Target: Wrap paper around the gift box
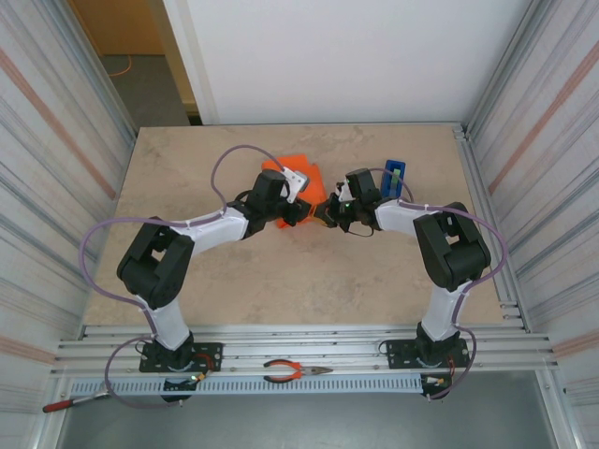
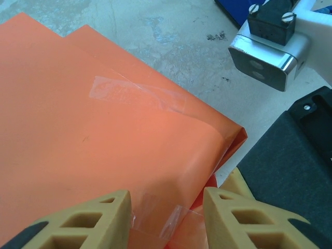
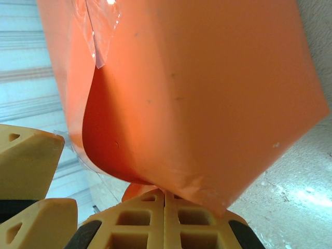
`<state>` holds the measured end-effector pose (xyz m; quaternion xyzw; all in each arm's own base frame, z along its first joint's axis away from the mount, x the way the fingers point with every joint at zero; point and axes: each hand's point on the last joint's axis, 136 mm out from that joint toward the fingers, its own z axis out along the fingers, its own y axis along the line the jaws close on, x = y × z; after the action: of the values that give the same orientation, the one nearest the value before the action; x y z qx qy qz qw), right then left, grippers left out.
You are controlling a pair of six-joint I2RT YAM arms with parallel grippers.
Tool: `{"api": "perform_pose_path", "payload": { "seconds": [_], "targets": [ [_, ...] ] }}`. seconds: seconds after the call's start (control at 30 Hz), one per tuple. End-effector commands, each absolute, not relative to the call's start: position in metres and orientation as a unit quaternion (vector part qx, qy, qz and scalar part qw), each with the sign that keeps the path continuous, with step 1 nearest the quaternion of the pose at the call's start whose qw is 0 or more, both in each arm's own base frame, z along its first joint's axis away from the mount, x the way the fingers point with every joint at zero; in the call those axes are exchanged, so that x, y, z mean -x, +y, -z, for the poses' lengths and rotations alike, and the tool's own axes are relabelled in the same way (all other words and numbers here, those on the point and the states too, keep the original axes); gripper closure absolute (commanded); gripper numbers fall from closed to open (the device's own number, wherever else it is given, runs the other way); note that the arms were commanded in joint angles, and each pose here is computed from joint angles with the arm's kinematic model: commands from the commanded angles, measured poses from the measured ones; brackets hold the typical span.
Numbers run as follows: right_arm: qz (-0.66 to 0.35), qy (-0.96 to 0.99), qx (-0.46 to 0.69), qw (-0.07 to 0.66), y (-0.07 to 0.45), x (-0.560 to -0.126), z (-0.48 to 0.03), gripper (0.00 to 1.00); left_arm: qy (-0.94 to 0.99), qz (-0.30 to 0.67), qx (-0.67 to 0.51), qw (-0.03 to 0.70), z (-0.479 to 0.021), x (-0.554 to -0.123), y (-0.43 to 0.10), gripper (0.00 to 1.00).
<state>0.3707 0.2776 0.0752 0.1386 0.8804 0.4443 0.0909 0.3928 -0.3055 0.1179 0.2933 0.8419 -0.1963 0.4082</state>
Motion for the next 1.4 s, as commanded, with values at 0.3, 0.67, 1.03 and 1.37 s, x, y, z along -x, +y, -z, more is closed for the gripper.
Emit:
{"api": "perform_pose_path", "payload": {
  "seconds": [0.3,0.67,1.03,1.37],
  "targets": [
    [-0.447,0.879,-0.147,0.080,0.276,-0.369,-0.069,1.00,0.833,0.278,-0.282,0.386,-0.142,-0.378,-0.316,0.48],
    [-0.448,0.878,-0.147,0.080,0.276,-0.369,-0.069,1.00,0.851,0.228,-0.244,0.405,-0.140,-0.392,-0.299,0.32],
    [-0.447,0.878,-0.149,0.080,0.276,-0.369,-0.068,1.00,0.841,0.255,-0.255,0.403,-0.149,-0.388,-0.307,0.15],
    [-0.448,0.878,-0.149,0.080,0.276,-0.372,-0.066,1.00,0.829,0.295,-0.265,0.394,-0.158,-0.380,-0.319,0.11]
  ]
}}
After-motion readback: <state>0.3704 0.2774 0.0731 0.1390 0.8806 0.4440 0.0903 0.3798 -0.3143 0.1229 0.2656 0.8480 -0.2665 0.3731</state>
